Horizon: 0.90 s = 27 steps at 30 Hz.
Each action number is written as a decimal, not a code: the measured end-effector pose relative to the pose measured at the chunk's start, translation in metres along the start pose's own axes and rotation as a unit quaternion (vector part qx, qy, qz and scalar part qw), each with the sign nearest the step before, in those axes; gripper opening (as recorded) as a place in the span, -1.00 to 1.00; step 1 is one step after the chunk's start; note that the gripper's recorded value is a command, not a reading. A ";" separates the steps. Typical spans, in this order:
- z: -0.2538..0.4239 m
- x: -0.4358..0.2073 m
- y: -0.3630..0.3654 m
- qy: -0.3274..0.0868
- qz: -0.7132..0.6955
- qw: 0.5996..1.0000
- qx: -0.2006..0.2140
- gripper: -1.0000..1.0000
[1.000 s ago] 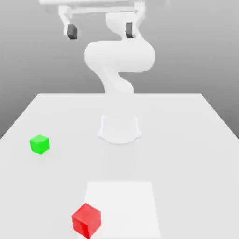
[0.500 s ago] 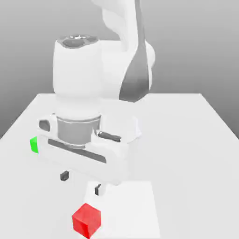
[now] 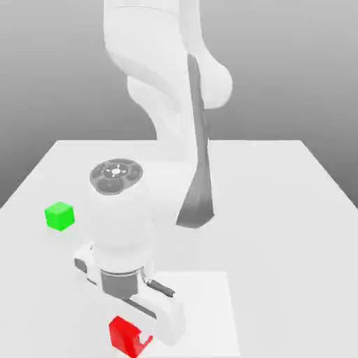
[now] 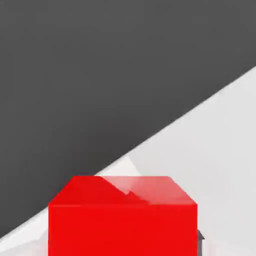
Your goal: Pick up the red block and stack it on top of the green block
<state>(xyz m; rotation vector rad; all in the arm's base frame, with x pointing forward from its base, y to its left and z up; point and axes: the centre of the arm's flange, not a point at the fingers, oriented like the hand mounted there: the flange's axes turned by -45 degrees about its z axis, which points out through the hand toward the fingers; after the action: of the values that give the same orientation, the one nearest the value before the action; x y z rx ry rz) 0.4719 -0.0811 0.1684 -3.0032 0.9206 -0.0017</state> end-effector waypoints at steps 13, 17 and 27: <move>-0.076 -0.055 0.294 0.006 0.321 0.947 -0.031 -1.00; -0.080 -0.118 0.357 0.003 0.423 0.906 -0.020 -1.00; -0.026 -0.175 0.394 0.000 0.510 0.860 0.003 -1.00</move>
<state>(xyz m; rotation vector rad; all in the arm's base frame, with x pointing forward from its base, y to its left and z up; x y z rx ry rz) 0.1064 -0.3096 0.1942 -2.1112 2.3182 -0.0047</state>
